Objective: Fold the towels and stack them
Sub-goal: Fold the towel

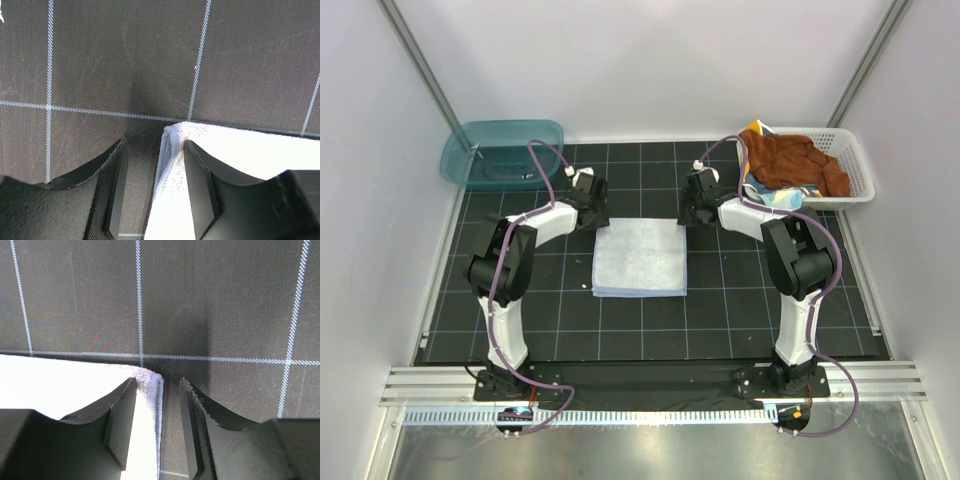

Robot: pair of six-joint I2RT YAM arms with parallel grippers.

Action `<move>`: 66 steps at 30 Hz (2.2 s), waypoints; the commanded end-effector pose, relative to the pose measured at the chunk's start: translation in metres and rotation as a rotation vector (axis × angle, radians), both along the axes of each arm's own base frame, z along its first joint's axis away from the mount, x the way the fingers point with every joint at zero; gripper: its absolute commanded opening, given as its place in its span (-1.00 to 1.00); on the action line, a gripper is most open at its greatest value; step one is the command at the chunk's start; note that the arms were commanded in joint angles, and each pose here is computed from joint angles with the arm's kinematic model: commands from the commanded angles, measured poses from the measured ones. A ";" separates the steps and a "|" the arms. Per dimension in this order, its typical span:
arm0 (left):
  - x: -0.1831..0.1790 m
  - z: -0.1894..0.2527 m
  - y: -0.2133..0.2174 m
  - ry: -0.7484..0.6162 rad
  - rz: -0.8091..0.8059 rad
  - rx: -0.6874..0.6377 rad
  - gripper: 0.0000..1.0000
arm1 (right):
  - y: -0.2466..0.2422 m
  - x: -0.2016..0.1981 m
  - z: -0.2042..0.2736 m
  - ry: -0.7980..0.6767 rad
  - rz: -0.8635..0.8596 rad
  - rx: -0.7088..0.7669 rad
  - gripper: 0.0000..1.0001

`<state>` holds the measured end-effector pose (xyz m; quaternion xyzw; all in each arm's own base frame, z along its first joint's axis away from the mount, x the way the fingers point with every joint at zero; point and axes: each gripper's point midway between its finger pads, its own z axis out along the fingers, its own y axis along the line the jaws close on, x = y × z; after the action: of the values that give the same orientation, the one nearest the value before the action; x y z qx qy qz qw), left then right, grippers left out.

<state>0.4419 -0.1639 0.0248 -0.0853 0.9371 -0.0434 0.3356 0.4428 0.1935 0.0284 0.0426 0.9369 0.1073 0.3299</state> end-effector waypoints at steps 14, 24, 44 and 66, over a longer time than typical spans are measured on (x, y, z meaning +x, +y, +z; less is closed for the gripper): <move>0.002 0.006 -0.007 0.014 -0.052 -0.077 0.04 | 0.011 0.006 0.001 -0.006 0.020 0.018 -0.25; 0.005 -0.002 -0.011 0.022 -0.056 -0.128 0.01 | 0.013 0.007 -0.006 0.006 0.027 0.017 -0.49; 0.009 -0.012 -0.015 -0.007 -0.043 -0.163 -0.47 | 0.011 0.013 -0.004 -0.018 0.033 0.014 -0.82; 0.030 0.024 -0.015 -0.154 -0.012 -0.248 -0.93 | 0.014 0.033 0.031 -0.176 0.026 0.098 -0.89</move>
<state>0.4622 -0.1788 0.0261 -0.1128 0.9128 -0.1485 0.3632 0.4604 0.2030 0.0259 0.0323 0.9233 0.1373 0.3572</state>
